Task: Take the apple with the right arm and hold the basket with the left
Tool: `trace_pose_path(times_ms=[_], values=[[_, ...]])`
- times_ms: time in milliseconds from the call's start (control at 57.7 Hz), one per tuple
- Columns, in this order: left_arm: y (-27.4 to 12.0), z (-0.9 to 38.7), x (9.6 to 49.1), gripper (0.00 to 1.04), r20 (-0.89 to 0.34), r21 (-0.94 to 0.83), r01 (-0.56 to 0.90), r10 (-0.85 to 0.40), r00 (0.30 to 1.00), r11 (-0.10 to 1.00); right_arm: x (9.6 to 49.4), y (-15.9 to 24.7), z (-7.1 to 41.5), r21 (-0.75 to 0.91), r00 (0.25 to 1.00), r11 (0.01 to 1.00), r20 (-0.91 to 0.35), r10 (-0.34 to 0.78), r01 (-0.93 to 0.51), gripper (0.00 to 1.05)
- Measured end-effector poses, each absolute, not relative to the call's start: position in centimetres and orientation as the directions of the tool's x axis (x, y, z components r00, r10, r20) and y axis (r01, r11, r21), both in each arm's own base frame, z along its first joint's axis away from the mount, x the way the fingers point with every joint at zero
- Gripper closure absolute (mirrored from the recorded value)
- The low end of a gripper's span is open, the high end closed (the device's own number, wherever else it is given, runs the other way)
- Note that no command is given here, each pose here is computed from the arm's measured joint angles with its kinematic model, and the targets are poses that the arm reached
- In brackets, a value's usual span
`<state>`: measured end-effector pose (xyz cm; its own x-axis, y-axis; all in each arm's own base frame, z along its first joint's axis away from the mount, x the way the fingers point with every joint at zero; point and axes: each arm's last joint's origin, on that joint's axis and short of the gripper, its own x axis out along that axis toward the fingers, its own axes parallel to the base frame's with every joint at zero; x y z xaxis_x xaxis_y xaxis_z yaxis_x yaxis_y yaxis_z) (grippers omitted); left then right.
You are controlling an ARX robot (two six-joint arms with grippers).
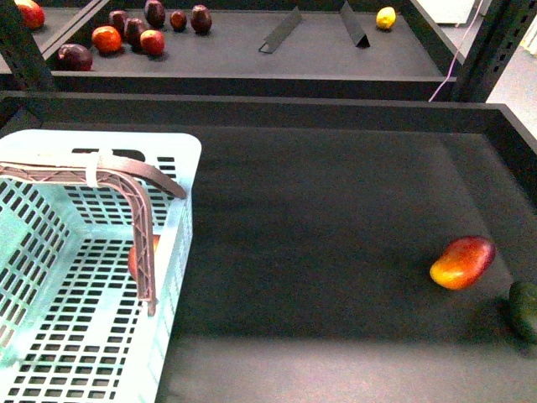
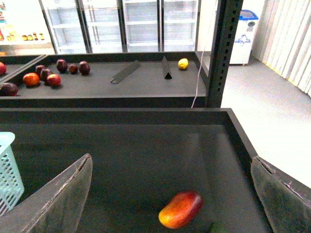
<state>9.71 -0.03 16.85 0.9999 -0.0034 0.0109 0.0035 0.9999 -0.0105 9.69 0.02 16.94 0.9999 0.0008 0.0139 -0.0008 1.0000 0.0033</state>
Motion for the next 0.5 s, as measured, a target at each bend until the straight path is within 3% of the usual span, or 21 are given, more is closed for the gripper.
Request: trace_pose_path(times_ms=[381,502], values=[[-0.03,16.85,9.71,0.06,0.011,-0.010,0.004,-0.003,1.000,1.000,9.69,0.03,16.94,0.003,1.000,1.000,0.014,0.001,-0.001,0.09],[-0.03,16.85,9.71,0.07,0.011,-0.009,0.004,-0.003,1.000,1.000,9.69,0.03,16.94,0.003,1.000,1.000,0.014,0.001,-0.001,0.09]])
